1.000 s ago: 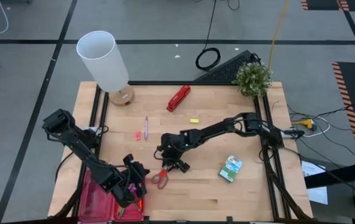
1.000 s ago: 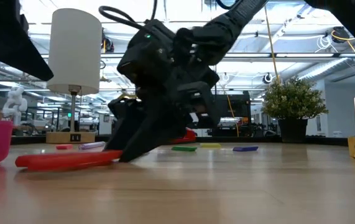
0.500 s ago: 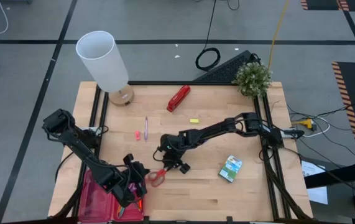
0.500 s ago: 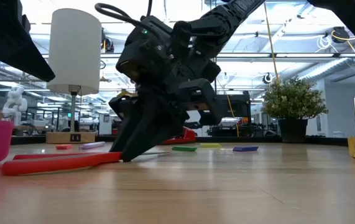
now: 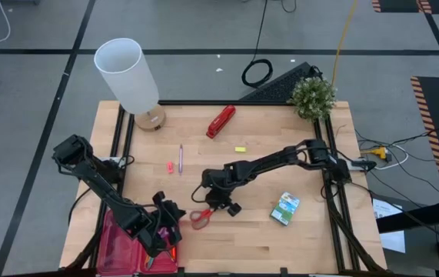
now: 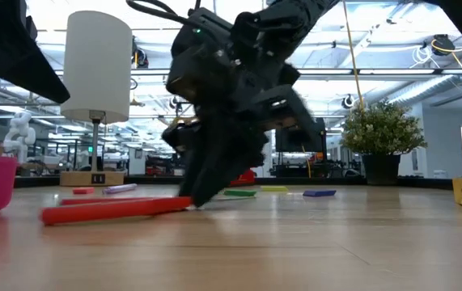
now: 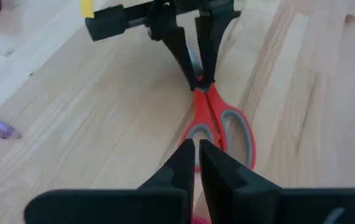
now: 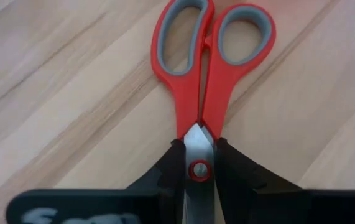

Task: Pack school essentials
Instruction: Put the red scissors into the red supply box

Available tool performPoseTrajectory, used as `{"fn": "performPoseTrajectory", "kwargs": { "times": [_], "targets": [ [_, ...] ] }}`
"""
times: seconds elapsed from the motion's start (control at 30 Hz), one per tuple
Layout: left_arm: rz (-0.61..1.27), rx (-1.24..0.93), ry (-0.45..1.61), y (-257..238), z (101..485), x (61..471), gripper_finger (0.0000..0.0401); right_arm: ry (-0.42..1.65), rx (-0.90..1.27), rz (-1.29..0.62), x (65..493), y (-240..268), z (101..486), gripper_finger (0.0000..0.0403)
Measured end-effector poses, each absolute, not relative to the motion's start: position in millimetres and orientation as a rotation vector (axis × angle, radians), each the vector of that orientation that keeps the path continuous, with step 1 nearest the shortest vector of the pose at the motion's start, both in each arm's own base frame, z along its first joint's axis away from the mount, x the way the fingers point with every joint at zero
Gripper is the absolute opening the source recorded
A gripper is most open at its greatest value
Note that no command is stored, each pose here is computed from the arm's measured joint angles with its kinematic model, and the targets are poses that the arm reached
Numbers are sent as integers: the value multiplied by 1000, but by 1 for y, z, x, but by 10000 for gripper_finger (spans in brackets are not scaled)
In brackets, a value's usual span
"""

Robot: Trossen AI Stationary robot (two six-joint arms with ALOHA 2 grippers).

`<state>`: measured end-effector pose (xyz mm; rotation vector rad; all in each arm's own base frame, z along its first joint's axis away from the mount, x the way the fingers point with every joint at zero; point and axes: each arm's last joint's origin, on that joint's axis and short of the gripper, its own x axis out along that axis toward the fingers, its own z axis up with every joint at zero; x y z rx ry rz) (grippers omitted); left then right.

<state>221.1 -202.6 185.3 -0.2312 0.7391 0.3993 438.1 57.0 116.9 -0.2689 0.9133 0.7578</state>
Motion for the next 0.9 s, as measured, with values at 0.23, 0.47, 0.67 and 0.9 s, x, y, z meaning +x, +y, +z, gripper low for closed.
{"fn": "performPoseTrajectory", "kwargs": {
  "times": [0.23, 0.47, 0.67, 0.9],
  "targets": [
    [359, -256, 675, -203, 190, 234, 29, 964, -233, 746, 427, 63, 139, 59],
    [275, -275, 631, -208, 181, 258, 112, 1015, -190, 725, 423, 64, 143, 60],
    [174, -277, 685, -209, 154, 283, 188, 1022, -176, 722, 422, 63, 144, 60],
    [153, -286, 769, -205, 126, 295, 190, 1062, -112, 690, 421, 62, 144, 61]
  ]
}}
